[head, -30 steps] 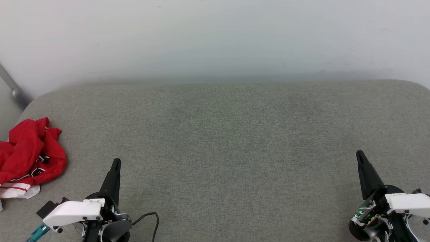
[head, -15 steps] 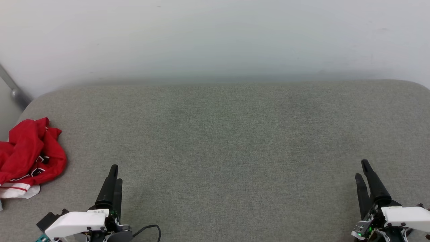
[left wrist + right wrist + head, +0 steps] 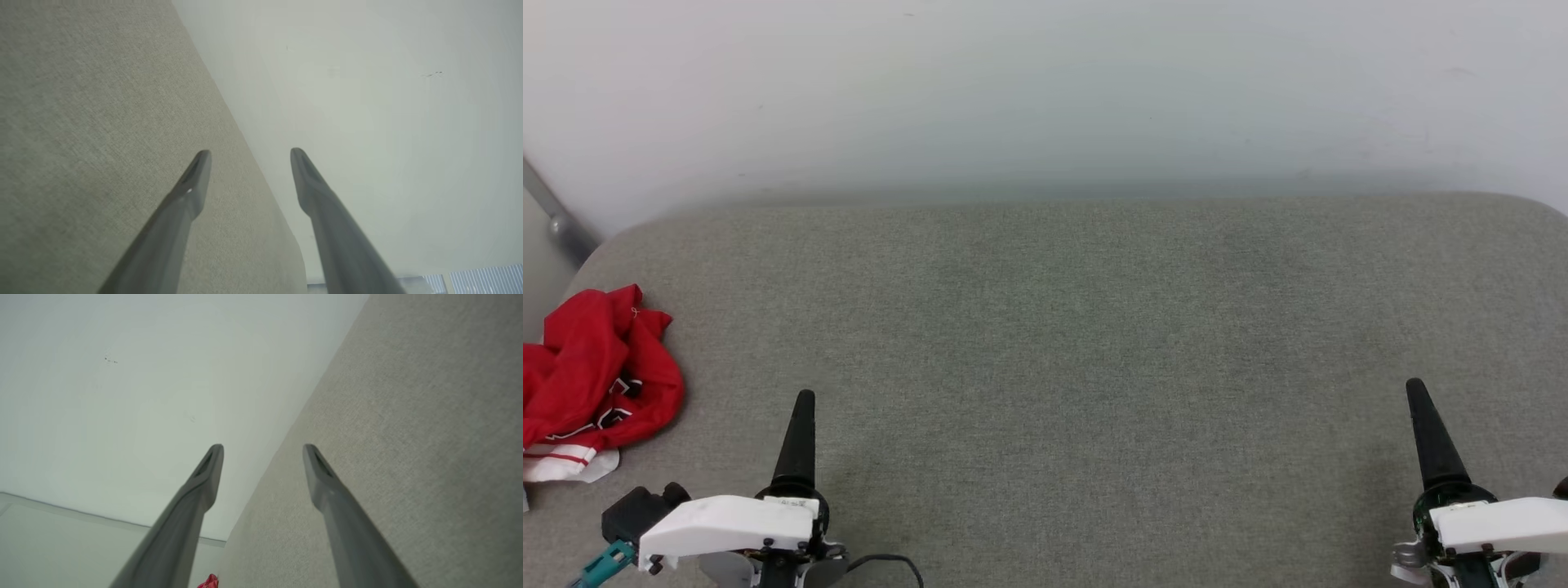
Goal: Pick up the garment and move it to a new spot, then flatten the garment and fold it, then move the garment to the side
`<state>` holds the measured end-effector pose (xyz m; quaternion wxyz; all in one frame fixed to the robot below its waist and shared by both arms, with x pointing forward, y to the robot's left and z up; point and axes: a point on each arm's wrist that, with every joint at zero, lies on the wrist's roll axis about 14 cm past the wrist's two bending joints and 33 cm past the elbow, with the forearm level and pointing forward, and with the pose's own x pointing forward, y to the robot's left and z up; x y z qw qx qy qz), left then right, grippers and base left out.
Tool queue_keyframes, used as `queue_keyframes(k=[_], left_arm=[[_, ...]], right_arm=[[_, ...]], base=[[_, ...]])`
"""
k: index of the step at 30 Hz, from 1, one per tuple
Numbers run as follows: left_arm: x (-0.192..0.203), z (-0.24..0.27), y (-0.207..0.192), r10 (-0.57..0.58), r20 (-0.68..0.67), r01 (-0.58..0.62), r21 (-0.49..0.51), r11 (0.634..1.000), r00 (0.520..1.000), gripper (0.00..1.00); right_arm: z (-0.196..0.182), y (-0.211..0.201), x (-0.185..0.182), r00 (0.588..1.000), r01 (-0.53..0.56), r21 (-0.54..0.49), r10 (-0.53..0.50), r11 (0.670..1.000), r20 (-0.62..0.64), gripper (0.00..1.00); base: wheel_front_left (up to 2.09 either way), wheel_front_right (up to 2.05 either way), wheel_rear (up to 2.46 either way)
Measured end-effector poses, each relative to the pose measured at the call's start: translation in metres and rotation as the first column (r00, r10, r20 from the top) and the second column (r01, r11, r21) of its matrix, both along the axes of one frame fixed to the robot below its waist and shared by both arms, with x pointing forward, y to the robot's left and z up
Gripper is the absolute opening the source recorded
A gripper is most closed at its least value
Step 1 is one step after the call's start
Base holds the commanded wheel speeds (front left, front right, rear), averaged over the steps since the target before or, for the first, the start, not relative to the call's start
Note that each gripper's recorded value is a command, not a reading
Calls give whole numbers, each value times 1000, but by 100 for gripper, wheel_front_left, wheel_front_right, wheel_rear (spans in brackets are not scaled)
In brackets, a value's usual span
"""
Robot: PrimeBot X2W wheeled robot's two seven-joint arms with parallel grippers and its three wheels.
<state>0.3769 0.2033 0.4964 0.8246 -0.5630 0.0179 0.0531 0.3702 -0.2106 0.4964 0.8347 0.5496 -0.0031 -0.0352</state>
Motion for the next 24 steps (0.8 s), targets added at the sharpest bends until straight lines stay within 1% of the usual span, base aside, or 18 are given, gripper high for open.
queue_keyframes(k=[4, 9, 15, 24], left_arm=[[-2, -1, -3, -4, -20, 6, 101, 995, 1000, 100], [-3, 1, -8, -10, -29, 16, 224, 975, 1000, 100], [-4, 2, -10, -7, -36, 19, 345, 938, 999, 100], [-6, 5, -12, 1, -36, 17, 477, 878, 999, 100]], right_arm=[[8, 2, 1, 1000, -7, -102, 9, 995, 20, 100], [11, 8, -2, 999, -24, -227, 30, 974, 23, 100], [17, 14, -2, 998, -34, -366, 51, 930, 36, 100], [23, 18, -5, 997, -28, -502, 62, 864, 51, 100]], base=[[0, 0, 0], [0, 0, 0], [0, 0, 0], [0, 0, 0]])
